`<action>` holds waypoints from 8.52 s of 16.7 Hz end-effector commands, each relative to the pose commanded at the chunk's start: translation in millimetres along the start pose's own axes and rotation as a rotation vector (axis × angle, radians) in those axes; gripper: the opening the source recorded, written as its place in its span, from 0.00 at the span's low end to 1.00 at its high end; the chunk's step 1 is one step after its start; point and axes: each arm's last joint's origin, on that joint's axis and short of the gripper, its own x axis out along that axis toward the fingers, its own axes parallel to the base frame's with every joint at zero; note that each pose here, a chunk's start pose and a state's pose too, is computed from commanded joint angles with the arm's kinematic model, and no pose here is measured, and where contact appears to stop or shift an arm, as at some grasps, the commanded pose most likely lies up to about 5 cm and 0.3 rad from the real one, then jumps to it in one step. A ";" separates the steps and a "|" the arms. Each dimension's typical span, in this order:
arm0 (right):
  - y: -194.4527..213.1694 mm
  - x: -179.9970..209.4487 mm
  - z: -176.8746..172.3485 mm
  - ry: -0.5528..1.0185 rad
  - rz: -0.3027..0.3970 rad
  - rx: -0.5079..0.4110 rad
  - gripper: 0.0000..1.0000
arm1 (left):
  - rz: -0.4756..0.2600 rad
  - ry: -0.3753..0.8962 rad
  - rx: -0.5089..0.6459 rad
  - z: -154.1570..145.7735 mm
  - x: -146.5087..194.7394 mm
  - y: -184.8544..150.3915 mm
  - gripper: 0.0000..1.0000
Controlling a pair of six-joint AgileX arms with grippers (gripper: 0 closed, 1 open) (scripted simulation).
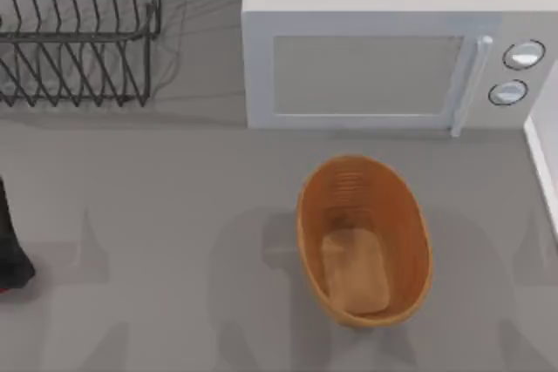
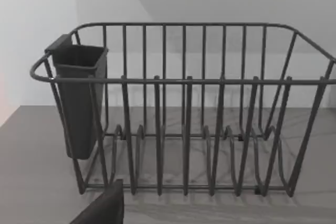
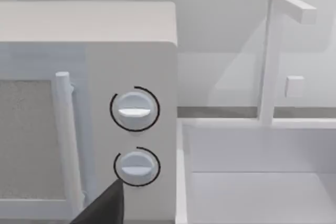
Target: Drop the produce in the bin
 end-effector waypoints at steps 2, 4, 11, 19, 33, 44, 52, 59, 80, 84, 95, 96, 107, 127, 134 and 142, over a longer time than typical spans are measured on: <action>0.0 0.0 0.0 0.000 0.000 0.000 1.00 | 0.000 0.000 0.000 0.1 0.0 0.0 1.00; 0.0 0.0 0.0 0.000 0.000 0.000 1.00 | 0.003 0.030 0.028 4.4 0.4 0.1 1.00; 0.0 0.0 0.0 0.000 0.000 0.000 1.00 | -0.054 0.457 0.339 41.5 24.9 0.5 1.00; 0.0 0.0 0.0 0.000 0.000 0.000 1.00 | -0.440 1.177 0.755 42.6 113.6 0.6 1.00; 0.0 0.0 0.0 0.000 0.000 0.000 1.00 | -0.823 1.492 0.933 17.7 177.5 1.2 1.00; 0.0 0.0 0.0 0.000 0.000 0.000 1.00 | -0.827 1.493 0.936 -51.9 174.5 8.3 1.00; 0.0 0.0 0.0 0.000 0.000 0.000 1.00 | -0.827 1.493 0.936 -51.9 174.5 8.3 0.62; 0.0 0.0 0.0 0.000 0.000 0.000 1.00 | -0.827 1.493 0.936 -51.9 174.5 8.3 0.10; 0.0 0.0 0.0 0.000 0.000 0.000 1.00 | -0.844 1.506 0.924 69.5 180.4 7.3 0.00; 0.0 0.0 0.0 0.000 0.000 0.000 1.00 | -0.827 1.490 0.927 102.7 173.5 7.1 0.00; 0.0 0.0 0.0 0.000 0.000 0.000 1.00 | -0.767 1.596 0.860 93.4 177.4 -21.6 0.00; 0.0 0.0 0.0 0.000 0.000 0.000 1.00 | -0.736 1.628 0.837 91.1 178.3 -31.0 0.00; 0.0 0.0 0.0 0.000 0.000 0.000 1.00 | 0.226 1.863 0.398 57.6 170.2 -174.0 0.00; 0.0 0.0 0.0 0.000 0.000 0.000 1.00 | 1.120 1.138 -1.084 100.5 139.0 -353.7 0.00; 0.0 0.0 0.0 0.000 0.000 0.000 1.00 | 1.116 1.115 -1.192 110.9 140.9 -357.6 0.00; 0.0 0.0 0.0 0.000 0.000 0.000 1.00 | 1.125 1.108 -1.189 80.7 146.9 -356.9 0.00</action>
